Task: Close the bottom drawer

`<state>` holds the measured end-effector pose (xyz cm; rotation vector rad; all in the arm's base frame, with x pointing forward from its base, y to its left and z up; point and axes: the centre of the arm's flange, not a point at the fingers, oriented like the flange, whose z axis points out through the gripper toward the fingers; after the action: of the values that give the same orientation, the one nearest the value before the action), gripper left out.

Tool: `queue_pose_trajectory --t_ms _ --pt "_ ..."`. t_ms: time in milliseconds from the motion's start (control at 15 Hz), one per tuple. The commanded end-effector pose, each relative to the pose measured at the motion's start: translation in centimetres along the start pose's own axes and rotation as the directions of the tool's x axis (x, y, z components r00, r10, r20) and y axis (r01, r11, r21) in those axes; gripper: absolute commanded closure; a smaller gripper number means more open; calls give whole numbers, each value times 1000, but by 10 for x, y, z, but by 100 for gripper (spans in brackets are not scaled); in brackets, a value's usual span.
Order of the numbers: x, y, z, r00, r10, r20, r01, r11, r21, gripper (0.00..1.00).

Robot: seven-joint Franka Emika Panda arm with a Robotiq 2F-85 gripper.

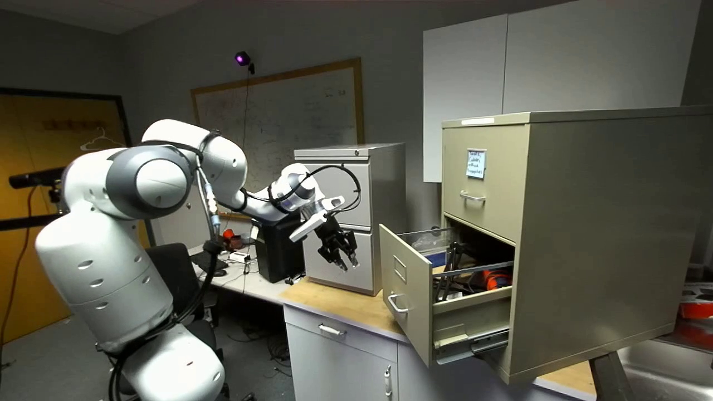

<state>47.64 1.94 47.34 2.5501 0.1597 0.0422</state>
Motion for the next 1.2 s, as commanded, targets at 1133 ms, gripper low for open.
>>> queue_pose_trajectory --t_ms 1133 --pt "178 54 122 933 181 -310 -330 774 -540 100"
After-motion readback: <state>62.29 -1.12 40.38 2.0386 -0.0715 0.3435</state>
